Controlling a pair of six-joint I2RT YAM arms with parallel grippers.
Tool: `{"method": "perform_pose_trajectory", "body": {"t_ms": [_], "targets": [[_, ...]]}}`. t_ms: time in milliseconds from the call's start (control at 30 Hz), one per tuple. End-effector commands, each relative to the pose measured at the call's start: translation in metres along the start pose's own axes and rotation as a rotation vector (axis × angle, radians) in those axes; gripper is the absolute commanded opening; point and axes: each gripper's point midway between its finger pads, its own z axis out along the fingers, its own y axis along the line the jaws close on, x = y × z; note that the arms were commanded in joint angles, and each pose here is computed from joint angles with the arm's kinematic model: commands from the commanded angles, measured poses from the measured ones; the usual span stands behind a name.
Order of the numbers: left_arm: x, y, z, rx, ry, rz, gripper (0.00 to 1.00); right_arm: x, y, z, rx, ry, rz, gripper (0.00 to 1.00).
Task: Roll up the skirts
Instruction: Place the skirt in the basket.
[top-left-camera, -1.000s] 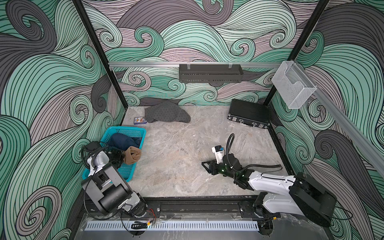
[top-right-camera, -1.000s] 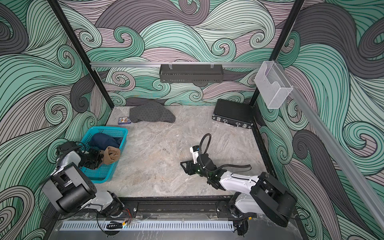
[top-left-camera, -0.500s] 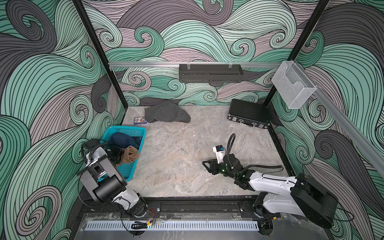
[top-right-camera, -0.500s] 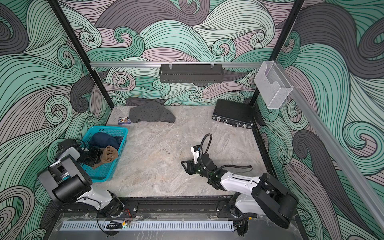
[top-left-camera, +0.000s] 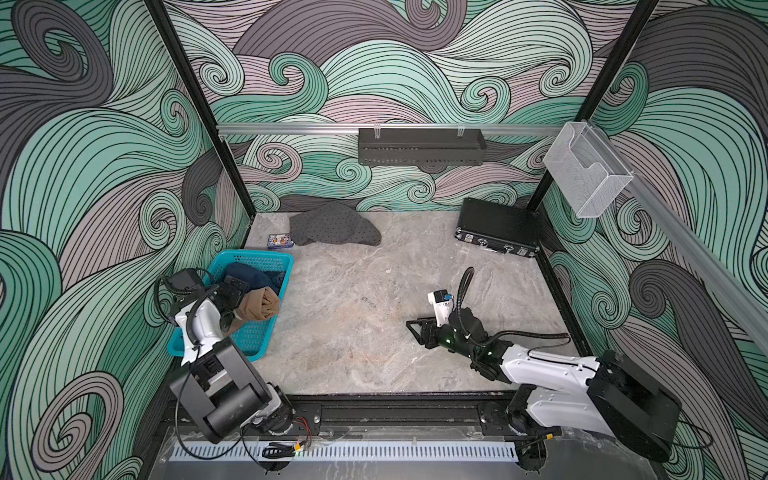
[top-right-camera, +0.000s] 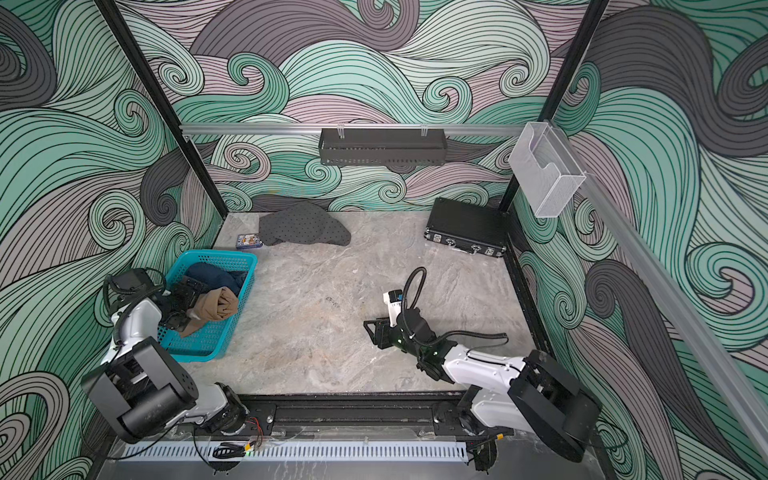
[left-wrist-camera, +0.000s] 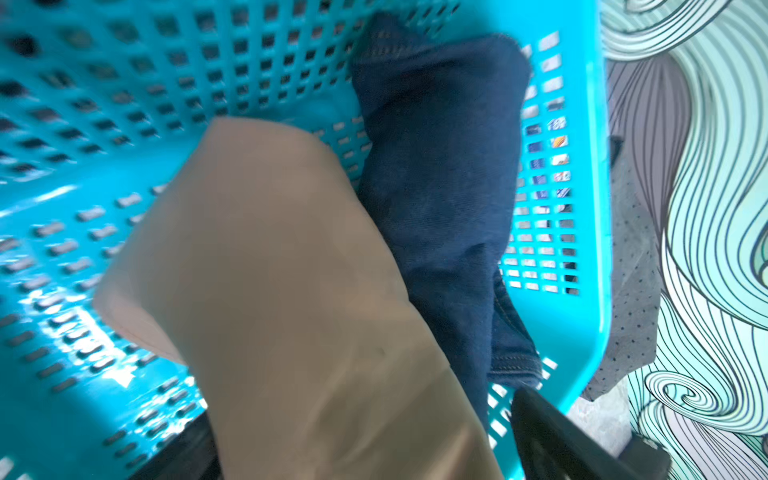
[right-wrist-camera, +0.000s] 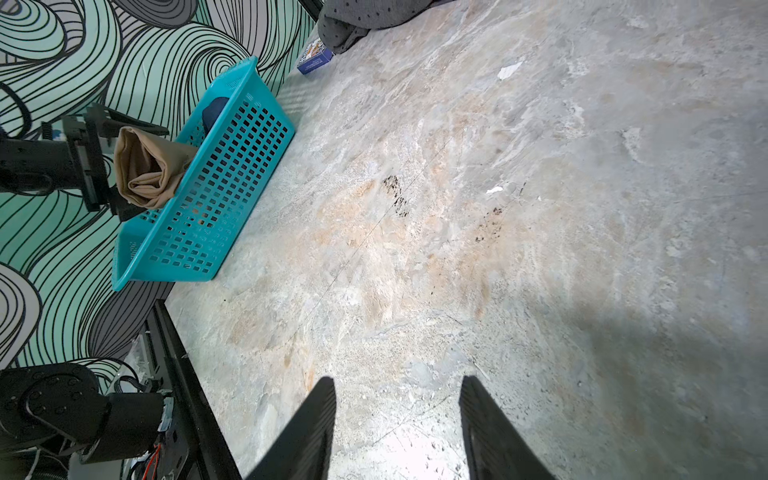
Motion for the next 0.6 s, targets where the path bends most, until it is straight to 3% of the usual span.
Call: {"method": "perform_pose_trajectory", "body": {"t_ms": [0, 233, 367, 467, 567], "targets": [[0.002, 0.015, -0.015, -0.104, -0.044, -0.036, 0.98, 0.000, -0.008, -0.004, 0.040, -0.017, -0.012, 0.51], [0.002, -0.010, -0.072, -0.046, -0.206, 0.000, 0.99, -0.010, -0.025, -0.017, 0.143, -0.077, -0.014, 0.54], [0.003, -0.034, -0.124, -0.033, -0.301, 0.044, 0.98, -0.015, -0.041, -0.027, 0.218, -0.127, 0.005, 0.59], [0.014, -0.068, -0.143, 0.071, -0.290, 0.088, 0.99, -0.020, -0.053, -0.034, 0.256, -0.152, 0.046, 0.62], [0.041, -0.115, -0.136, 0.220, -0.201, 0.161, 0.98, -0.030, -0.065, -0.045, 0.298, -0.144, 0.110, 0.63]]}}
